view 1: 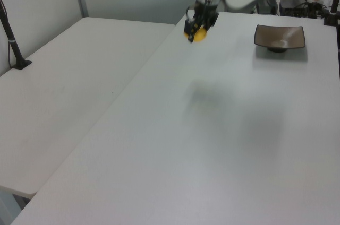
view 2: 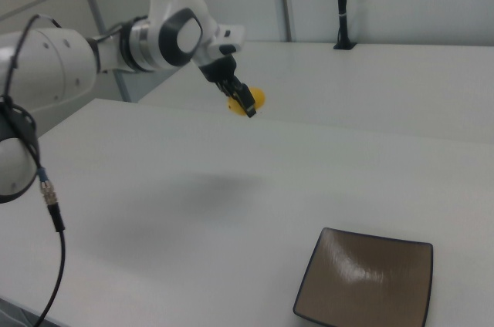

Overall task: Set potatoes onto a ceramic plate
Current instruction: 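Lift the held potato and carry it toward the brown square plate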

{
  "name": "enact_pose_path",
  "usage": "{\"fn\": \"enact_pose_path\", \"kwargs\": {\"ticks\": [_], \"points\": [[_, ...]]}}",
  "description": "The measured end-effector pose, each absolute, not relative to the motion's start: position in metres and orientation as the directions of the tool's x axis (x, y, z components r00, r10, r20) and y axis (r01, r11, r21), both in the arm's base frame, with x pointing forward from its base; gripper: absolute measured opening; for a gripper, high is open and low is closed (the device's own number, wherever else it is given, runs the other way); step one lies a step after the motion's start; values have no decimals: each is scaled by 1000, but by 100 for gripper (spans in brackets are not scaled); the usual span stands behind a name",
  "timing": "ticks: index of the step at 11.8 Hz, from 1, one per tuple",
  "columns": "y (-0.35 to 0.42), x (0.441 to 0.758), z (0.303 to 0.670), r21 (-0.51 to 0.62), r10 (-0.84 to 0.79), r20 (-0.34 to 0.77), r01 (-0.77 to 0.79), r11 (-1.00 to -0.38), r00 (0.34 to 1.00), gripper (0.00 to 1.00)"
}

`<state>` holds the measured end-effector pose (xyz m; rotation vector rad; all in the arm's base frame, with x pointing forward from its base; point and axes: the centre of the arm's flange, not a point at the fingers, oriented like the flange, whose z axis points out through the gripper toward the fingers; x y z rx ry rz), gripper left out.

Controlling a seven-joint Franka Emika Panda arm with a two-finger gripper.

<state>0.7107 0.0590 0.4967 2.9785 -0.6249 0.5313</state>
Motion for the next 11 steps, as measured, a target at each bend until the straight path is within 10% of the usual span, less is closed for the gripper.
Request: {"fn": "enact_pose_path", "kwargs": {"ticks": [5, 11], "points": [[-15, 622, 599, -73, -228, 191, -218, -973, 955, 64], [-163, 572, 582, -63, 169, 111, 177, -982, 979, 64]]}}
